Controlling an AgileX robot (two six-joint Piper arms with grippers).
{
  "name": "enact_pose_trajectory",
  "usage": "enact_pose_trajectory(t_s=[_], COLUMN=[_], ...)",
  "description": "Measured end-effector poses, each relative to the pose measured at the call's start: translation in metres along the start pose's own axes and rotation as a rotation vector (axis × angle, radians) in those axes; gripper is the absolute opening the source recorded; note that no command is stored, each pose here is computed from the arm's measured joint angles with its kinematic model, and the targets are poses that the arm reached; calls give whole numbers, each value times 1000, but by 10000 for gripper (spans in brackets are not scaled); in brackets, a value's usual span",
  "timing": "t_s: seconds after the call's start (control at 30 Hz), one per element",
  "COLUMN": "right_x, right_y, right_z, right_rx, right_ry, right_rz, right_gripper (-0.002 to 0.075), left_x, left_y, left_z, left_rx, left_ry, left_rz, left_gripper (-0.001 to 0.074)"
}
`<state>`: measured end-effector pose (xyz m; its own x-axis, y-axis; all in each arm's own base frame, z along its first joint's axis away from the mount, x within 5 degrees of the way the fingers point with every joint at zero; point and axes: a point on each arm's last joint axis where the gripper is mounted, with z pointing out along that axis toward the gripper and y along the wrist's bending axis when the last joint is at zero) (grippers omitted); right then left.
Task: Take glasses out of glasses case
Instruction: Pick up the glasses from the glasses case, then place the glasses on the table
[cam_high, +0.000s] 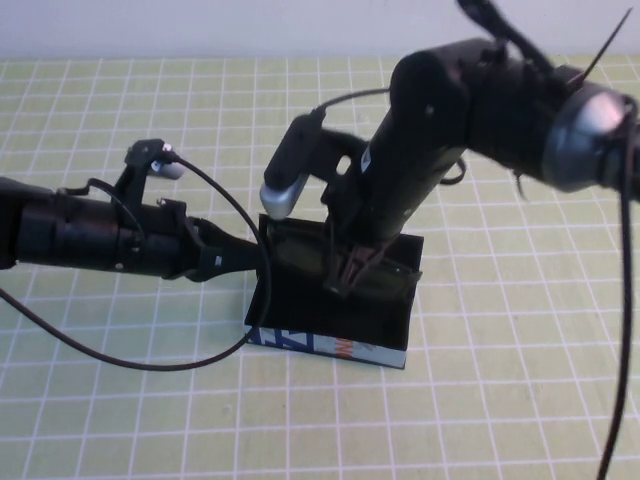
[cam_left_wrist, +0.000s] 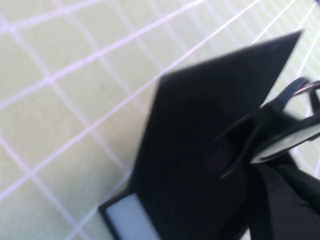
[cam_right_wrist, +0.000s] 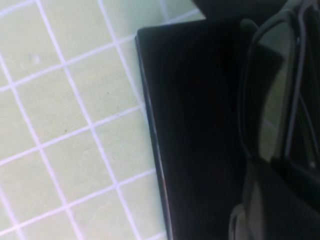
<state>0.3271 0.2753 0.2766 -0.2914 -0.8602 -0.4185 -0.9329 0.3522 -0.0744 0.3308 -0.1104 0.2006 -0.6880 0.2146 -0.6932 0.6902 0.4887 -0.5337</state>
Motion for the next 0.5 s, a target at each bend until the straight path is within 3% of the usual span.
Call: enact_pose_trajectory(t_s=[0.27, 0.5], right_x=[6, 49], right_y=[10, -13], right_z=[-68, -126], right_rx=[54, 166], right_ry=[-25, -58], right_rz=[133, 512], right_gripper=[5, 5], left_x=[-21, -28], left_y=[-33, -52], left_z=[-25, -40], left_rx=[-8, -25], left_ry=[-71, -88], left_rz=[109, 186], left_gripper=[-4, -4])
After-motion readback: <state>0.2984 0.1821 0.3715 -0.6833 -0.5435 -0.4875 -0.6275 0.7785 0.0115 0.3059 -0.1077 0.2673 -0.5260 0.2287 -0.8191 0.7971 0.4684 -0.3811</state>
